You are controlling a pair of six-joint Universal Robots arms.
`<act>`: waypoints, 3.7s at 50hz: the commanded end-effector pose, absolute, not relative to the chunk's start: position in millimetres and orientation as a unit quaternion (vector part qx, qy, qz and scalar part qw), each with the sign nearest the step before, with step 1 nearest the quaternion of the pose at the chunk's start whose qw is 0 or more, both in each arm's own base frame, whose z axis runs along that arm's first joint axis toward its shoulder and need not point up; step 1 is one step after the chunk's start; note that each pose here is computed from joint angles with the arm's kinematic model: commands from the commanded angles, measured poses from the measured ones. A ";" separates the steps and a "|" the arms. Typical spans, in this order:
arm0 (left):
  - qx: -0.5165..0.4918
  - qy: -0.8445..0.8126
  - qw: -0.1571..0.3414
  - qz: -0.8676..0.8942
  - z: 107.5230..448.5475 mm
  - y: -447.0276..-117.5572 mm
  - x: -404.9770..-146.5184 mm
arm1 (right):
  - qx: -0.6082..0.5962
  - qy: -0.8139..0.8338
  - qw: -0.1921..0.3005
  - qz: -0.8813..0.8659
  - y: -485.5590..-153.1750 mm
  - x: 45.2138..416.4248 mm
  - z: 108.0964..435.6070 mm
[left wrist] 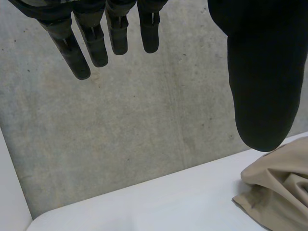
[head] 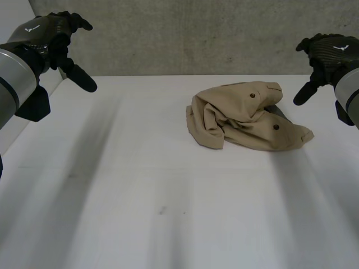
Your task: Fold the shorts.
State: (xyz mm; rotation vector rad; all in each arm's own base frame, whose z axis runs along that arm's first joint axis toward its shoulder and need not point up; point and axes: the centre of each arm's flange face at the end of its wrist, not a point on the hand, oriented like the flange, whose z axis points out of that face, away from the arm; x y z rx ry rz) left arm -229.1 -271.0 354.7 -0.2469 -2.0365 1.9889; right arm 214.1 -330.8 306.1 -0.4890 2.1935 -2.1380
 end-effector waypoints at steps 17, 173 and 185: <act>-0.089 -0.696 0.144 0.698 342.5 -277.3 -233.0 | -0.375 0.577 -0.007 -0.725 -419.4 269.5 204.4; -0.190 -0.655 0.062 0.729 288.5 -271.8 -260.7 | -0.380 0.562 -0.013 -0.735 -252.2 276.6 275.1; -0.241 -0.756 0.046 0.606 190.8 -244.2 -248.4 | -0.438 0.680 0.040 -0.586 -217.0 264.5 182.6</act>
